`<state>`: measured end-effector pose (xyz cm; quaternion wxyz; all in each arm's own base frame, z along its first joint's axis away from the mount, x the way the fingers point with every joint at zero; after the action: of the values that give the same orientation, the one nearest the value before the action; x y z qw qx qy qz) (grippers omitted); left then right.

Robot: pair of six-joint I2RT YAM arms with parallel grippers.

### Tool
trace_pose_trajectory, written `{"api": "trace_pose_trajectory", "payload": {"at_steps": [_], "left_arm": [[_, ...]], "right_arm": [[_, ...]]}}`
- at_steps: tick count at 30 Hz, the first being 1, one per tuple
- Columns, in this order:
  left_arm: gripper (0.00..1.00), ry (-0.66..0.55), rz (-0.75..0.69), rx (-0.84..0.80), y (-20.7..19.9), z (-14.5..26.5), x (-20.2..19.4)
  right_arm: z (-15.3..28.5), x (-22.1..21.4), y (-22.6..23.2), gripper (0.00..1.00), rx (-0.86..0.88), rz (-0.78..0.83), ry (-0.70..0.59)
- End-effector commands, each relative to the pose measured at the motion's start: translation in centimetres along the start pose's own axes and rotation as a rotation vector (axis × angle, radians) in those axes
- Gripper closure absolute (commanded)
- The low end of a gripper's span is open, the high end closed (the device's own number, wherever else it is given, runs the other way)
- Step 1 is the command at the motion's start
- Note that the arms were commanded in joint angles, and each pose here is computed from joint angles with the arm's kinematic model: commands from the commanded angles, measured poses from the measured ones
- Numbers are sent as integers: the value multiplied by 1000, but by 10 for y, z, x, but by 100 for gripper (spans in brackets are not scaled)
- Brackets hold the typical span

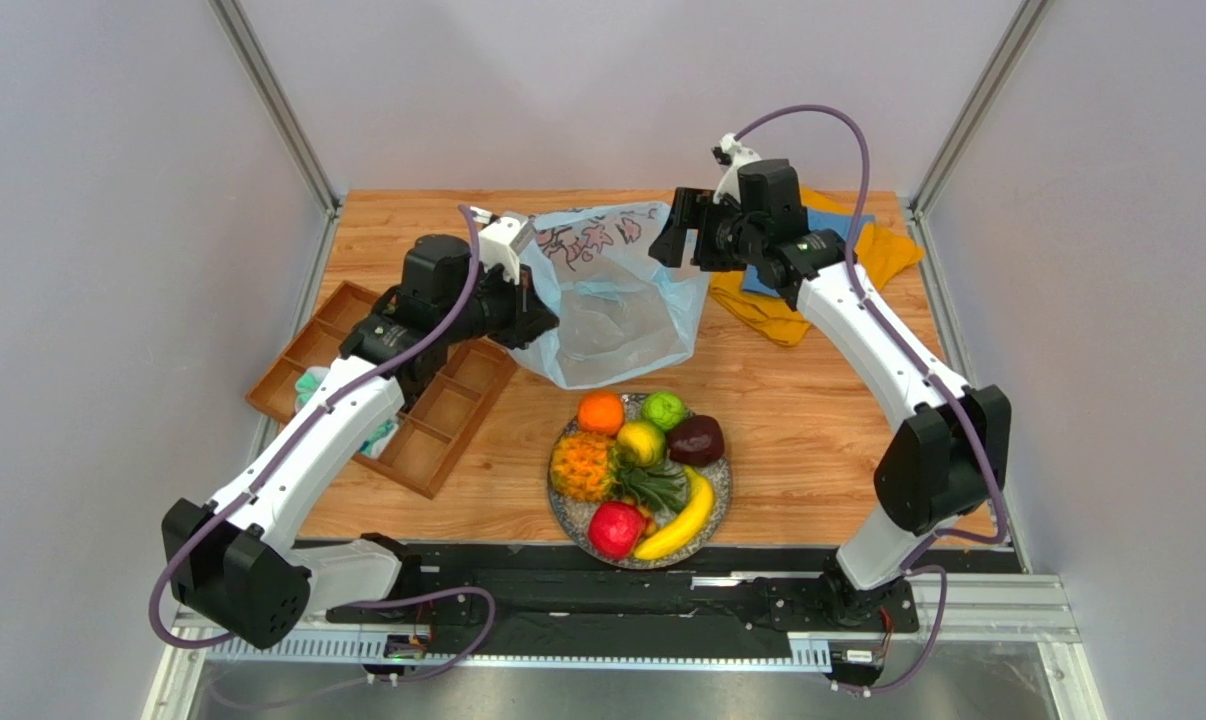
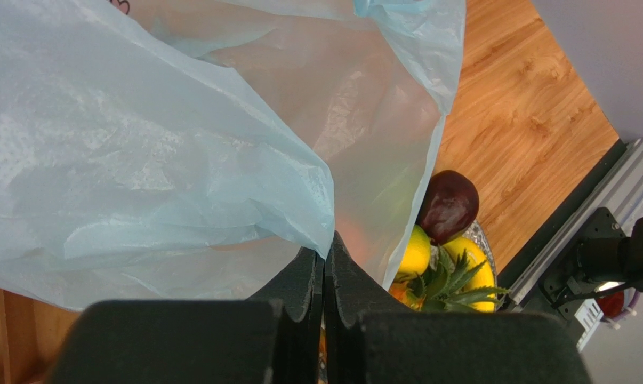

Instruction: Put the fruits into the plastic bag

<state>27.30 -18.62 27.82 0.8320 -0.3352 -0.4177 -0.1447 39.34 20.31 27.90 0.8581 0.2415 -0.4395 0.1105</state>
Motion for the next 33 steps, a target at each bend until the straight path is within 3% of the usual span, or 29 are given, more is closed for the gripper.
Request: {"api": "trace_pose_trajectory", "payload": {"at_steps": [1, 6, 15, 19, 33], "left_arm": [[100, -14, 25, -13, 0, -1, 3], [100, -5, 38, 2, 1, 1, 2], [100, -9, 20, 15, 0, 13, 0], [100, -5, 22, 35, 2, 13, -1], [100, 13, 24, 68, 8, 11, -4]], "right_arm": [[45, 28, 20, 18, 48, 50, -116], [83, 31, 27, 17, 43, 58, -170], [113, -56, 4, 20, -72, -40, -23], [133, -82, 0, 19, -102, -74, -19], [135, -178, 3, 19, -7, -260, 225]]}}
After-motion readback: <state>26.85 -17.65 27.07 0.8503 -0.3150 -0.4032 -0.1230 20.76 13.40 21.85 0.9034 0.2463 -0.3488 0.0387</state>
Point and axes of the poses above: each gripper's point midway between its finger pads, its own z axis back along the fingers, its own y axis along the line the jaws close on, x = y × z, the point moved 5 cm from there along z, back along the fingers, and after that the axes turned 8 degrees about z, right-handed, at the moved point
